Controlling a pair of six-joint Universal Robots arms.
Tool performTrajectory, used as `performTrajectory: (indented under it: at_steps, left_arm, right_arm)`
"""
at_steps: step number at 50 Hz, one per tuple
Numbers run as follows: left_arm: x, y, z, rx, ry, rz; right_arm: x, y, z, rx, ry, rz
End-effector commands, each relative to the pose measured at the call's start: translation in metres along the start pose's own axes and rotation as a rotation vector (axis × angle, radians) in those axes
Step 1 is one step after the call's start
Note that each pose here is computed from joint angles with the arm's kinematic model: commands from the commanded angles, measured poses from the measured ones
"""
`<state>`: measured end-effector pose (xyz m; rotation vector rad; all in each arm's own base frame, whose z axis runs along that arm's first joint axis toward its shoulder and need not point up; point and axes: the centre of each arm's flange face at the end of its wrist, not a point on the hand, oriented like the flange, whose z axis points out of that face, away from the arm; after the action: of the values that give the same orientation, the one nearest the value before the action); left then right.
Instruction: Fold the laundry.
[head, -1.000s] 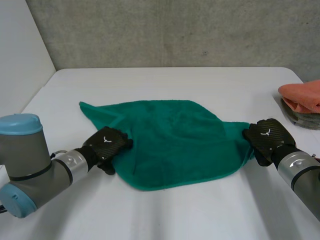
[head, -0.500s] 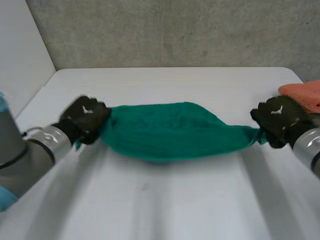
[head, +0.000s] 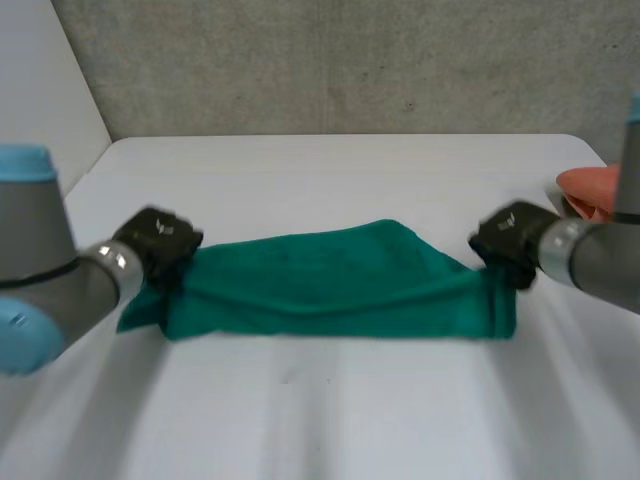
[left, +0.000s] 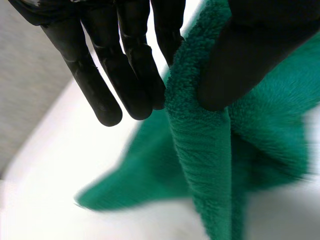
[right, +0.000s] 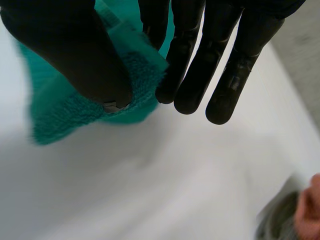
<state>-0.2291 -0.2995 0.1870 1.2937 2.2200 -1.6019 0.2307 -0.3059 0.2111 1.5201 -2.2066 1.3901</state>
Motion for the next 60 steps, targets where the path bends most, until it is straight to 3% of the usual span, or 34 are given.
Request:
performTrajectory:
  at_steps: [1,7,12,20,26,33,39,43,48,55,60]
  left_arm:
    - [-0.051,-0.072,0.041,0.328,-0.264,0.012]
    - [-0.105,-0.159,0.017,0.809,-0.544,-0.121]
    - [-0.128,-0.182,-0.021,0.903,-0.649,-0.174]
    - [-0.091,-0.135,-0.007,0.71,-0.536,-0.188]
    - [-0.039,-0.069,0.007,0.44,-0.357,-0.199]
    - [0.016,-0.013,0.005,0.233,-0.162,-0.186]
    - [0.034,0.004,0.01,0.171,-0.112,-0.163]
    - [0.032,0.005,0.011,0.168,-0.116,-0.158]
    - [0.029,0.001,0.007,0.18,-0.126,-0.157]
    - [0.024,-0.008,-0.002,0.21,-0.142,-0.16]
    - [0.023,-0.01,-0.003,0.217,-0.146,-0.159]
  right_arm:
    - [0.058,-0.063,0.027,0.305,0.35,0.008]
    - [0.121,-0.153,-0.02,0.789,0.736,-0.026]
    - [0.136,-0.174,-0.052,0.924,0.818,-0.031]
    - [0.095,-0.143,-0.027,0.796,0.529,-0.057]
    - [0.06,-0.078,-0.004,0.522,0.235,-0.06]
    - [0.01,-0.004,0.005,0.257,-0.032,-0.311]
    - [-0.021,0.029,0.011,0.182,-0.16,-0.399]
    - [-0.024,0.035,0.022,0.196,-0.125,-0.308]
    - [-0.019,0.036,0.029,0.242,-0.047,0.0]
    - [-0.019,0.041,0.01,0.234,-0.017,0.37]
    - [-0.026,0.052,0.001,0.189,0.009,0.465]
